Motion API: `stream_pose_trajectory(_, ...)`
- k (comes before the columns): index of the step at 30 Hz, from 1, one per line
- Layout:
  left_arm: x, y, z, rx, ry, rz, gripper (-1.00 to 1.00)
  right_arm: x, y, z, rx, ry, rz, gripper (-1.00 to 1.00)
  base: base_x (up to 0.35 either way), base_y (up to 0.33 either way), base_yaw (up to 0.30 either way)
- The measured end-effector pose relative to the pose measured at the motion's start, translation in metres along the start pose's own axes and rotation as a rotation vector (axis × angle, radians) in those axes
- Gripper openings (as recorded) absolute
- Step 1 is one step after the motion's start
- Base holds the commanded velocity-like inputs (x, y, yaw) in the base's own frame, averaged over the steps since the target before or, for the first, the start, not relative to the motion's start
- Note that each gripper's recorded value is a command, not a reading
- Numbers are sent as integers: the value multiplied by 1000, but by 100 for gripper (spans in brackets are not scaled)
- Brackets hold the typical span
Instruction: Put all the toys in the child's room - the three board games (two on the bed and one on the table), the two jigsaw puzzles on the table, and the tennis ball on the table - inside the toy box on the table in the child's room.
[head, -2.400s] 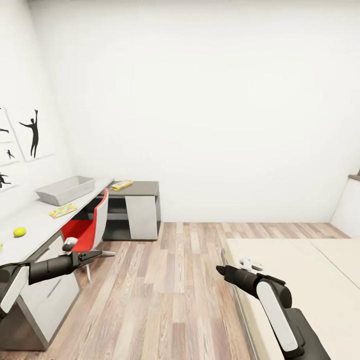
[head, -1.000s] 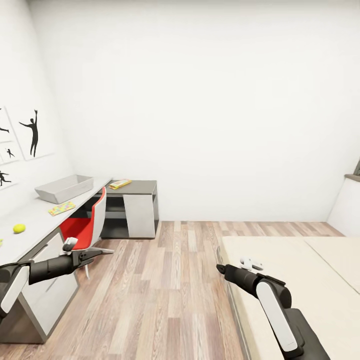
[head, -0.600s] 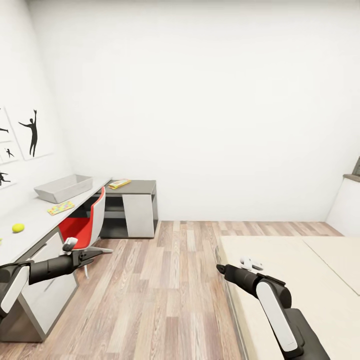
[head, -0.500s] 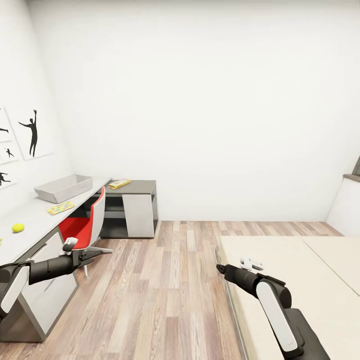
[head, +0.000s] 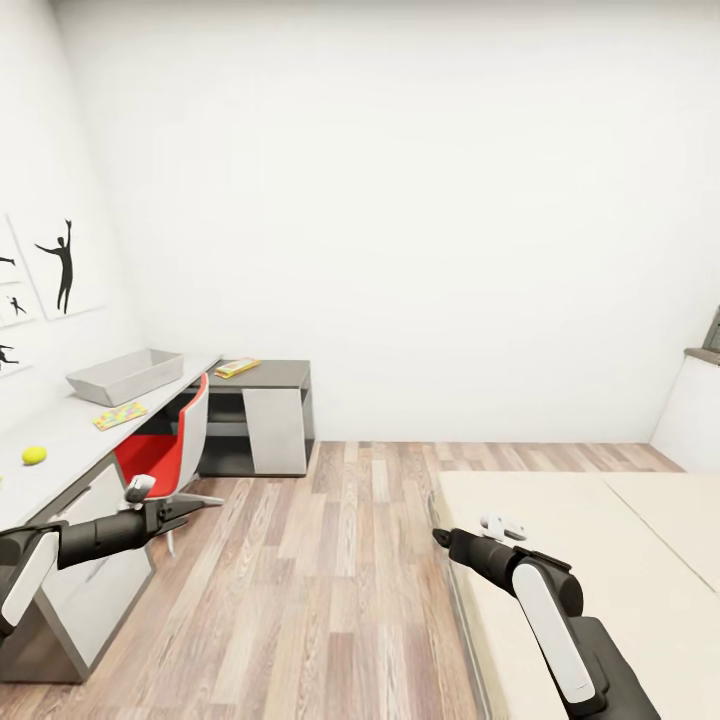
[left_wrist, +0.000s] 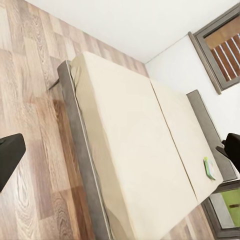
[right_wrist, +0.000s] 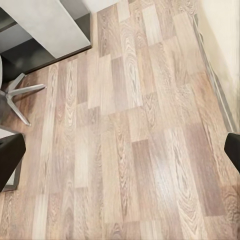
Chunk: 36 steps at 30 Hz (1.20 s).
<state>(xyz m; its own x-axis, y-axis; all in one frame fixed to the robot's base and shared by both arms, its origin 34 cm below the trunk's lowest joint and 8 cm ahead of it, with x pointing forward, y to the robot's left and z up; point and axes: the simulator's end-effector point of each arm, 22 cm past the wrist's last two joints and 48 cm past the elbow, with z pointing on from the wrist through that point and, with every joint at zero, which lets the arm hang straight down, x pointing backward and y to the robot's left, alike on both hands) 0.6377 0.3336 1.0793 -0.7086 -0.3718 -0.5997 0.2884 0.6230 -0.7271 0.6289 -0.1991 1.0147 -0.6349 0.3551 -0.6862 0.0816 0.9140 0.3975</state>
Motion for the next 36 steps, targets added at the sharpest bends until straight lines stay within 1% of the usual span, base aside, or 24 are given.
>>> stream_pose_trajectory(20,0,-1,1,1,0,0,100,0,0,0,-1,0,0,100,-2,-27,0)
stream_pose_trajectory(26,1,0,1,1,0,-1,100,0,0,0,-1,0,0,100,0,-160,0)
stream_pose_trajectory(36,1,0,1,0,1,-1,100,0,0,0,-1,0,0,100,0,-231,0)
